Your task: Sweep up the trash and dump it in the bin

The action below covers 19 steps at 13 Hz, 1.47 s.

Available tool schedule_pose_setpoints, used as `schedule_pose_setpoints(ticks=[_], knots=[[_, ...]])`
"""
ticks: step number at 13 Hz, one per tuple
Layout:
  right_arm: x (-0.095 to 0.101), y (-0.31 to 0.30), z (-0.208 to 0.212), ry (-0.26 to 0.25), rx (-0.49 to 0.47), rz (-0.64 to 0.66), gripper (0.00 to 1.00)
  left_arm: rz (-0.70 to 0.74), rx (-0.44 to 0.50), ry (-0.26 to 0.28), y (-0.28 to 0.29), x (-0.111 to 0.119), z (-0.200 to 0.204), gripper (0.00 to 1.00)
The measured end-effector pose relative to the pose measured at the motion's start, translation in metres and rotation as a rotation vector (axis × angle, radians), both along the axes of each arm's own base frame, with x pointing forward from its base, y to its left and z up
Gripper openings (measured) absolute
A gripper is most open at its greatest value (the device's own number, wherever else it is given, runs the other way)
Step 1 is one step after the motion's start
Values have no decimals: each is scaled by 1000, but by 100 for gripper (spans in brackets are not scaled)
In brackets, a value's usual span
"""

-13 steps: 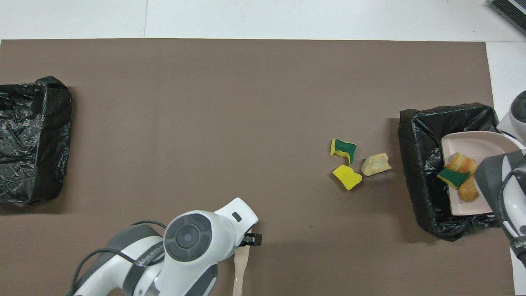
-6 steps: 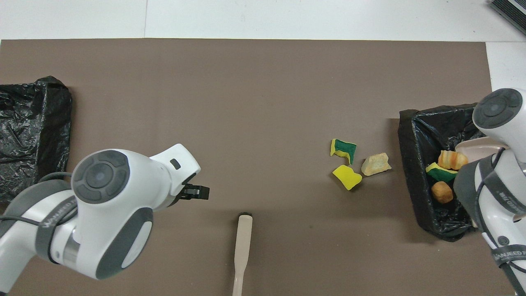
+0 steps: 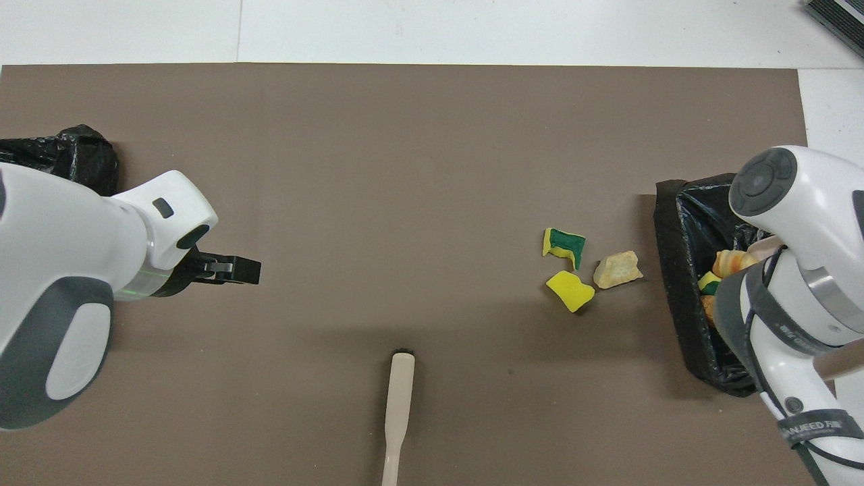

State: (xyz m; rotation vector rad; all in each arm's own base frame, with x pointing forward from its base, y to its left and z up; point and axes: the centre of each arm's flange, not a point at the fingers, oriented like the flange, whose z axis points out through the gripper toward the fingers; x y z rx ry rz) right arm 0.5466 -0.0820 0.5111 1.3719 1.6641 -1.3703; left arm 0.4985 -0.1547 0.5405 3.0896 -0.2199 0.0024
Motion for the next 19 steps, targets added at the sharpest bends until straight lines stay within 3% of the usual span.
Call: schedule_pose_setpoints(ticks=[6,9,13,19], knots=[[3,-4,38,-59,-28,-39,32,-61,43,-45,27,11,35,100],[4,1,44,-101,52,-70,32,-52,47,-39,69,20,60,100],[2,38,32,-254,201,-156,32,-69,48,0,94,32,93,100],[2,108,24,-539,393,-389,32,-101,93,21,104,34,105,100]])
